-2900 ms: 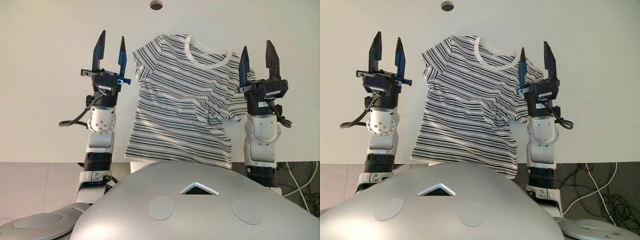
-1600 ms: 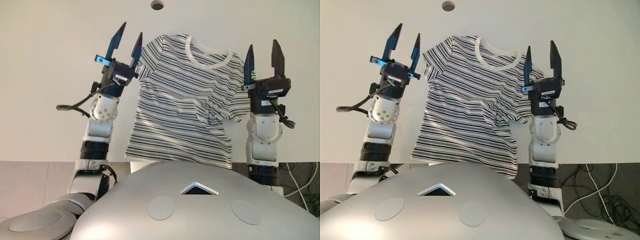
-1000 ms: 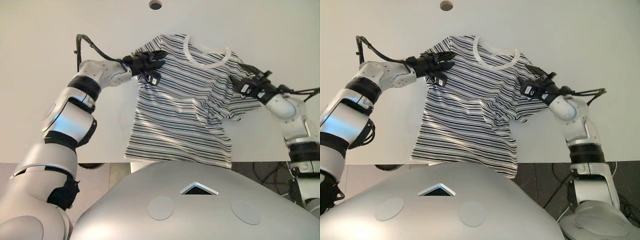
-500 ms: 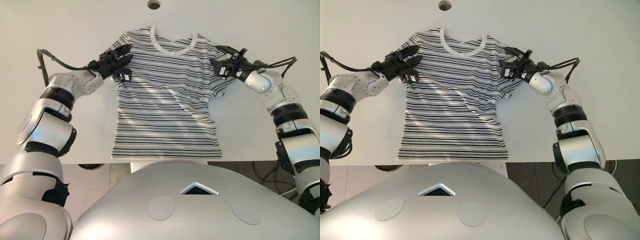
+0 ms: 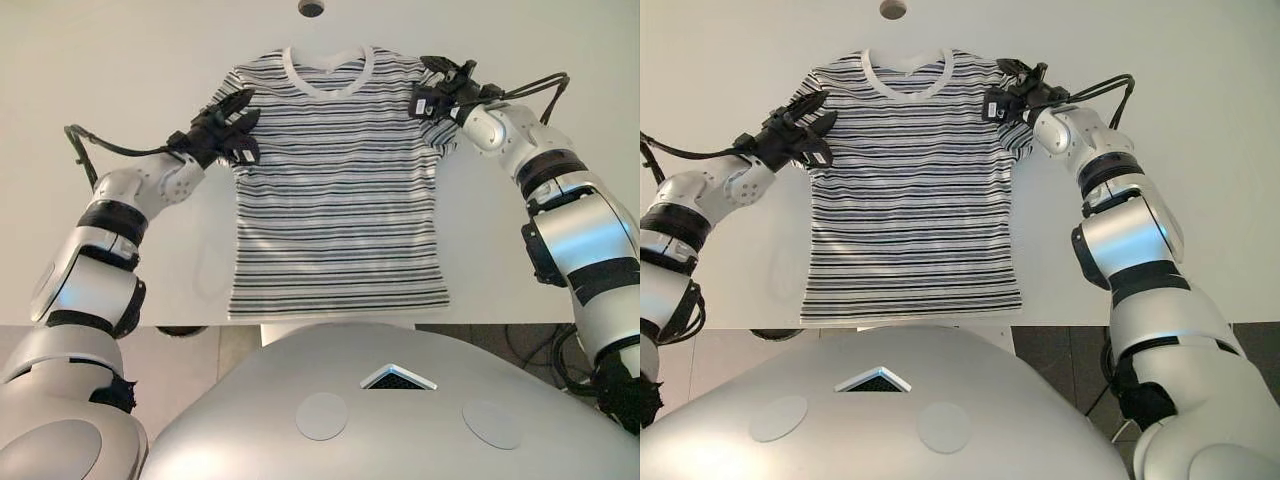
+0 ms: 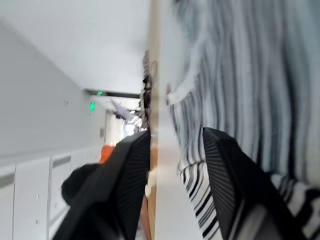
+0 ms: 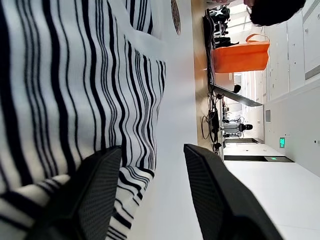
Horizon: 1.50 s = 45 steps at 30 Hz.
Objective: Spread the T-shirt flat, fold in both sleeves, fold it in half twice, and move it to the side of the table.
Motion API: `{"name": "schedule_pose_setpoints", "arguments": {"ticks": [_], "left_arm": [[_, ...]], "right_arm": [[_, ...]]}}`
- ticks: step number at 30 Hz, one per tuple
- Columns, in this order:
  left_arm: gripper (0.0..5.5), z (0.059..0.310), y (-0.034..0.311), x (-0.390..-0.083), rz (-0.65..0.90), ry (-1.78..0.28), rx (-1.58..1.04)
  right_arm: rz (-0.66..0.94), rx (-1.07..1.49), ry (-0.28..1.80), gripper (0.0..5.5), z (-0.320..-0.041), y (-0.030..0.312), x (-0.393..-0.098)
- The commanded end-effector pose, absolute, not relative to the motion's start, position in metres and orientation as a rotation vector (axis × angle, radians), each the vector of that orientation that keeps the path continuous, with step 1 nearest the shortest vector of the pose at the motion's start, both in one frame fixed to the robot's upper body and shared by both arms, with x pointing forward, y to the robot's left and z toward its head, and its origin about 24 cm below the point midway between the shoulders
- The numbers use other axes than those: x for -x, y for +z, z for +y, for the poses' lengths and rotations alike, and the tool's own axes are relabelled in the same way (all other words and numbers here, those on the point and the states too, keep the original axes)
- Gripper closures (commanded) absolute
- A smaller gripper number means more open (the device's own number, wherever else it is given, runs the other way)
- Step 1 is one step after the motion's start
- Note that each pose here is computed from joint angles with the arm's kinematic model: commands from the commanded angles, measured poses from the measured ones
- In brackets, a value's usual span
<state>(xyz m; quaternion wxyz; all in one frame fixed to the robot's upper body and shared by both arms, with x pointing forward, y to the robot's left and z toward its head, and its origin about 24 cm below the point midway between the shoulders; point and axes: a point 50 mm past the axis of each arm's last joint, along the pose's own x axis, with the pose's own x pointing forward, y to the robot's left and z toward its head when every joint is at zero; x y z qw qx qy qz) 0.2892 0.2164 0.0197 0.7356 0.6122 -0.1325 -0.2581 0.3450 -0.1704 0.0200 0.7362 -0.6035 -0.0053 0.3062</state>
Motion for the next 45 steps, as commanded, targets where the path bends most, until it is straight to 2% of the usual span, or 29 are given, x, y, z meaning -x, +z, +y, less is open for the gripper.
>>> {"name": "schedule_pose_setpoints", "arguments": {"ticks": [1, 4, 6, 7, 10, 13, 16, 19, 23, 29, 33, 45], "left_arm": [[3.61, 0.223, 0.059, -0.300, -0.433, -0.306, -1.160], [3.61, 0.216, 0.093, -0.286, -0.606, -0.245, -0.841], [3.61, 0.221, 0.112, -0.275, -0.631, -0.218, -0.629], [3.61, 0.228, 0.117, -0.270, -0.596, -0.196, -0.533], [3.61, 0.263, 0.089, -0.249, -0.227, -0.205, -0.300], [3.61, 0.283, 0.054, -0.215, 0.153, -0.244, -0.103], [3.61, 0.286, 0.042, -0.205, 0.357, -0.207, 0.133], [3.61, 0.280, 0.032, -0.211, 0.475, -0.194, 0.311], [3.61, 0.278, 0.022, -0.221, 0.501, -0.156, 0.270], [3.61, 0.255, 0.004, -0.233, 0.513, -0.178, 0.138], [3.61, 0.254, -0.002, -0.236, 0.526, -0.161, 0.139], [3.61, 0.253, -0.016, -0.250, 0.586, -0.089, 0.381]], "right_arm": [[-0.111, 1.234, 0.646, 3.16, -0.177, 0.037, -0.346], [-0.283, 1.006, 0.594, 3.16, -0.181, 0.059, -0.339], [-0.423, 0.815, 0.484, 3.16, -0.193, 0.082, -0.329], [-0.476, 0.727, 0.421, 3.16, -0.201, 0.091, -0.322], [-0.556, 0.541, 0.284, 3.16, -0.232, 0.114, -0.282], [-0.564, 0.531, 0.218, 3.16, -0.256, 0.132, -0.247], [-0.545, 0.557, 0.163, 3.16, -0.270, 0.146, -0.232], [-0.527, 0.561, 0.160, 3.16, -0.267, 0.149, -0.230], [-0.488, 0.566, 0.169, 3.16, -0.264, 0.140, -0.227], [-0.491, 0.599, 0.179, 3.16, -0.258, 0.137, -0.223], [-0.493, 0.604, 0.181, 3.16, -0.256, 0.136, -0.220], [-0.489, 0.609, 0.202, 3.16, -0.250, 0.131, -0.219]]}}
